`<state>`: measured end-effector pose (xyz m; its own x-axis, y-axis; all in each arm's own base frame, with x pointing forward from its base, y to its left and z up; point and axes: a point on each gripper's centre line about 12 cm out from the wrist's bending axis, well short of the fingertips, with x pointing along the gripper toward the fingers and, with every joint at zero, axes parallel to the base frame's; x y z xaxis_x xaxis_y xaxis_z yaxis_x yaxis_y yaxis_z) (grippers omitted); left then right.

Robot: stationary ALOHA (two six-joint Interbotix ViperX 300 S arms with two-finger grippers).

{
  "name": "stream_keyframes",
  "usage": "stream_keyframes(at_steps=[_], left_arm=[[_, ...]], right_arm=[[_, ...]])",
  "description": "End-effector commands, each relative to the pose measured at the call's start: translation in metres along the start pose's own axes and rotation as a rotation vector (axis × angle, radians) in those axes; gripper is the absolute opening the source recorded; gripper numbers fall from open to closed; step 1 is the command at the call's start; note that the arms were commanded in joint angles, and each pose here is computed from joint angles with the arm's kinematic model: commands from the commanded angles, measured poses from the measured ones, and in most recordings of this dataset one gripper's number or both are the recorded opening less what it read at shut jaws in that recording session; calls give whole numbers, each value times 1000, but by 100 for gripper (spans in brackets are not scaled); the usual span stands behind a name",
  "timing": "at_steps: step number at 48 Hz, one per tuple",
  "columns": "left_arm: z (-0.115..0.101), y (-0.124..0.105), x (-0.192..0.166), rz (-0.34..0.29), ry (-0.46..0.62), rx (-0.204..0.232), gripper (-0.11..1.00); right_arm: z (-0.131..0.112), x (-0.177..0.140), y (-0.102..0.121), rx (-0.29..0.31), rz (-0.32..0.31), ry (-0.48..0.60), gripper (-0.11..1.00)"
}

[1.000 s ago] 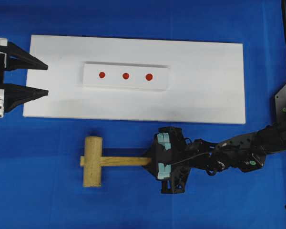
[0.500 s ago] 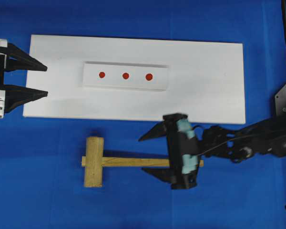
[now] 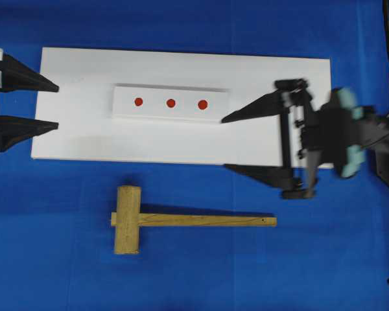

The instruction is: Hit the mark with a hammer.

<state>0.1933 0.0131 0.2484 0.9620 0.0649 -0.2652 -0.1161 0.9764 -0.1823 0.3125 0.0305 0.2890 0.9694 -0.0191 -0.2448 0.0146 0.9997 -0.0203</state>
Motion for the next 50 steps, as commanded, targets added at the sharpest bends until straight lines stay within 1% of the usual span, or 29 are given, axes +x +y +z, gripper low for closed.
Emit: stream_keyframes(at_steps=[1,7,10,13,17,23,26,32,36,43,50], left_arm=[[10,-1,-5,-3,-39,14,79],[10,-1,-11,-2,-37,46,79],[10,-1,-14,-3,-34,73,79],[10,-1,-17,-1,-36,92,79],[10,-1,-22,-2,-48,112,79],[8,-1,-32,-8,-75,139,79],[5,-2,-36,-13,-80,148,79],[-5,-1,-42,-22,-78,150,79],[-11,-1,-44,-26,-79,151,79],[-25,1,-42,-33,-50,166,79],[-38,1,-40,-45,-25,201,76]], right_arm=[[15,-19,-12,22,-10,-55,77],[15,-41,-25,38,-11,-72,77],[14,-51,-29,44,-5,-79,77],[10,-62,-33,50,-3,-80,77],[2,-73,-39,56,-17,-83,77],[-20,-92,-44,68,-34,-78,77],[-29,-99,-43,72,-31,-80,77],[-51,-110,-41,95,-23,-69,77],[-68,-114,-42,102,-32,-50,77],[-96,-116,-46,124,-79,-14,77],[-120,-119,-51,166,-131,21,77]])
